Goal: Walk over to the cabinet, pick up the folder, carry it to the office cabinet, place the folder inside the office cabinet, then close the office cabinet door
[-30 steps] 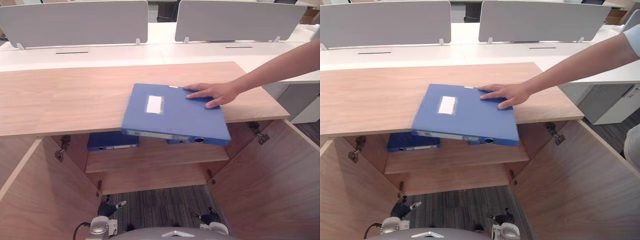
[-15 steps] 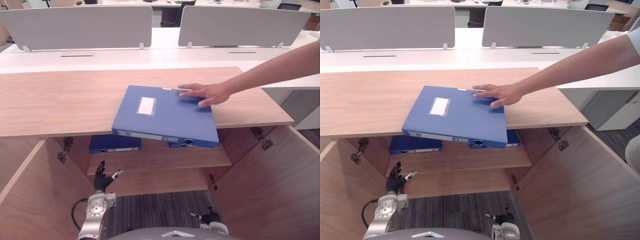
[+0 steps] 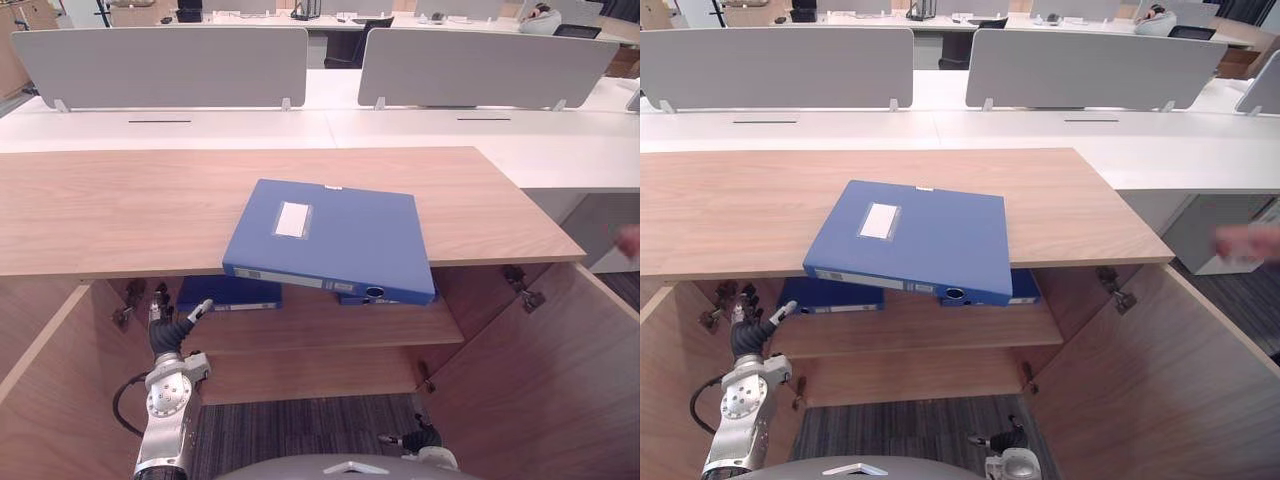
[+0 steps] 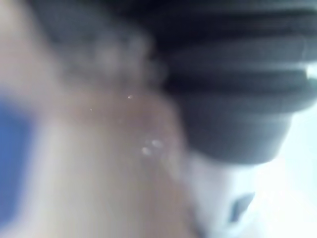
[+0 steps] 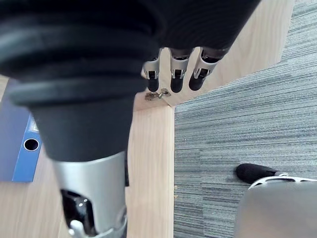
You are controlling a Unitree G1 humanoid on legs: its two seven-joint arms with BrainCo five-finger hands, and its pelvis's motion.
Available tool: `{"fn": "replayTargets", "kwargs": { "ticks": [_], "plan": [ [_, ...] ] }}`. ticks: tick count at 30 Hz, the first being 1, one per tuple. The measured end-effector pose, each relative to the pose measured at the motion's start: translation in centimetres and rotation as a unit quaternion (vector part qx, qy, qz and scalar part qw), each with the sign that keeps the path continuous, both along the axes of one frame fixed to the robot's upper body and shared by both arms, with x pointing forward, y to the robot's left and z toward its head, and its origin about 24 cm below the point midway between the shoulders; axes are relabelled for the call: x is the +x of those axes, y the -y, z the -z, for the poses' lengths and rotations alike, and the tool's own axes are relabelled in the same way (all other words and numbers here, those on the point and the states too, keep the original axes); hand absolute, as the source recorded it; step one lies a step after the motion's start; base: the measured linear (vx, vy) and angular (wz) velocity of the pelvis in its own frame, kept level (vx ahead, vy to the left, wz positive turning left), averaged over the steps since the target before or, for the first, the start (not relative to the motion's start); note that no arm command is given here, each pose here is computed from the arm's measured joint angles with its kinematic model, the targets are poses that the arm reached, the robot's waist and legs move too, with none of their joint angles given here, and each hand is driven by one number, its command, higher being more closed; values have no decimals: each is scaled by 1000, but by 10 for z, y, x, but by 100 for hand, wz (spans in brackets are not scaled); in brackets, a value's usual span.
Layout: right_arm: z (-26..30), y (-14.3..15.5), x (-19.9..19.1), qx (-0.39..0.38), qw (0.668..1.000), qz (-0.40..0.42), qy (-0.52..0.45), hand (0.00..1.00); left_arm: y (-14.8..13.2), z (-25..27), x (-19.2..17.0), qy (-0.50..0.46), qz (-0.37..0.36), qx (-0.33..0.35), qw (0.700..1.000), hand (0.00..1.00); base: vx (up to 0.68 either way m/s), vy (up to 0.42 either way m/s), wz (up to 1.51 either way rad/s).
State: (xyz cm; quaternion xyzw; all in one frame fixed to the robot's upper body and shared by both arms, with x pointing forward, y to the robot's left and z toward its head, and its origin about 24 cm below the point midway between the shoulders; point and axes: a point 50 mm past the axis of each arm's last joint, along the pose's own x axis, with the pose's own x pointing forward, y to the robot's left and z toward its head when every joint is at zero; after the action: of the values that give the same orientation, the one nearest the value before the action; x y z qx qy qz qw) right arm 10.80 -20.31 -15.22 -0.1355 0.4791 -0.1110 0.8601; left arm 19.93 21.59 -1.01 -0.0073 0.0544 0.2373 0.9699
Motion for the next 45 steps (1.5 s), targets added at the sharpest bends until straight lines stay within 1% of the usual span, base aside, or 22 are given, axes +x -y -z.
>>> {"fn": "replayTargets", "kwargs": {
  "ticks": [3, 7, 11, 16, 21, 24, 27, 34, 45],
  "plan": [
    [0, -1, -1, -3, 1000, -18, -4, 0, 0, -7, 2, 18, 0, 2, 1000, 0, -11, -1, 0],
    [2, -1, -5, -2, 1000, -18, -10, 0, 0, -11, -1, 26, 0, 4, 1000, 0, -29, 1, 0],
    [5, -2, -18, -1, 999, -23, -30, 0, 3, -9, -7, 22, 5, 2, 1000, 0, -20, 2, 0],
    [7, -4, -27, 0, 999, -29, -45, 0, 11, -10, -8, 27, 19, -11, 999, 0, -14, 3, 0],
    [8, -4, -29, 1, 998, -29, -48, 0, 16, -7, -10, 22, 32, -16, 999, 0, -7, 2, 0],
    [8, -4, -30, 1, 998, -29, -49, 0, 20, -6, -11, 23, 36, -34, 999, 0, 0, 0, 0],
    [8, -4, -34, 1, 998, -28, -53, 0, 21, -5, -12, 23, 38, -38, 998, 0, 0, 0, 0],
    [9, -6, -37, 1, 998, -33, -57, 0, 20, -12, -11, 43, 35, -42, 998, 0, -5, 0, 0],
    [9, -6, -36, 1, 998, -38, -57, 0, 13, -14, -12, 56, 8, -72, 996, 0, 0, 0, 0]
  ]
}}
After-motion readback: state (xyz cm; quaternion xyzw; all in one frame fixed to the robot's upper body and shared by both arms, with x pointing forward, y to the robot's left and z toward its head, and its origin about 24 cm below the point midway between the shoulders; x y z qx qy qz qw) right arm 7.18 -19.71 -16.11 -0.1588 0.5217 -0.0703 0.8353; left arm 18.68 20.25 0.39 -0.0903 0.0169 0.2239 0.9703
